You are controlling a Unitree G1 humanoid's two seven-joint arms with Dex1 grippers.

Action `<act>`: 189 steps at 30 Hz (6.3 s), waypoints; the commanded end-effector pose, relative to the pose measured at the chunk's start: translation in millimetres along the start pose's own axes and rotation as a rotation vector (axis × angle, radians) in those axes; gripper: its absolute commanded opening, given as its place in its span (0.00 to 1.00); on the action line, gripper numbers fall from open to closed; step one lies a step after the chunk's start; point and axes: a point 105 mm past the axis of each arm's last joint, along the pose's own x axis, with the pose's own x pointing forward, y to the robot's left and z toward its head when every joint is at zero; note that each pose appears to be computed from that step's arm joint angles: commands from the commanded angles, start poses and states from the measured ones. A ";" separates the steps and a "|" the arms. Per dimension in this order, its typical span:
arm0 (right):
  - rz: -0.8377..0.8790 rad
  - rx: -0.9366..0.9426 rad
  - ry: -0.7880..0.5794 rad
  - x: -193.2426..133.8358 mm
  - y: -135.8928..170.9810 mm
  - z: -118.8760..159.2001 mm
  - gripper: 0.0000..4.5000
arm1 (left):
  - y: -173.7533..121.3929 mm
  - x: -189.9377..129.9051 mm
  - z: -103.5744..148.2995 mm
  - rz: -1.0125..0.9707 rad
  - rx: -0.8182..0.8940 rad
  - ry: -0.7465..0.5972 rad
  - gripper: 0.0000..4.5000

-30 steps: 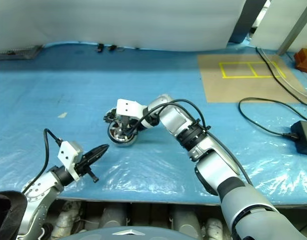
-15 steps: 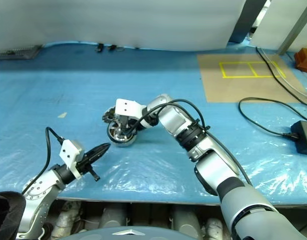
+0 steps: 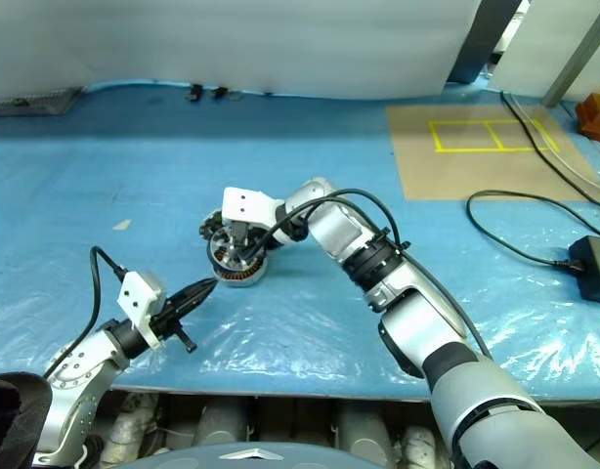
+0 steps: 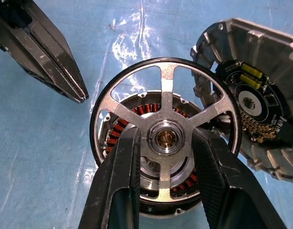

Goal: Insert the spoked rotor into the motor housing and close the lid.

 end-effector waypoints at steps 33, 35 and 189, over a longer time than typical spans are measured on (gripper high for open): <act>-0.011 -0.049 -0.029 -7.5 -5.2 9.5 0.87 | 1.6 1.3 2.4 -0.003 0.016 -0.004 0.00; -0.018 -0.033 -0.056 -10.2 -7.7 14.9 0.87 | 1.7 1.5 2.3 -0.002 0.016 -0.004 0.00; -0.292 0.394 -0.425 -28.9 -2.8 -18.7 0.83 | 28.3 48.8 23.0 -0.454 0.134 -0.019 0.00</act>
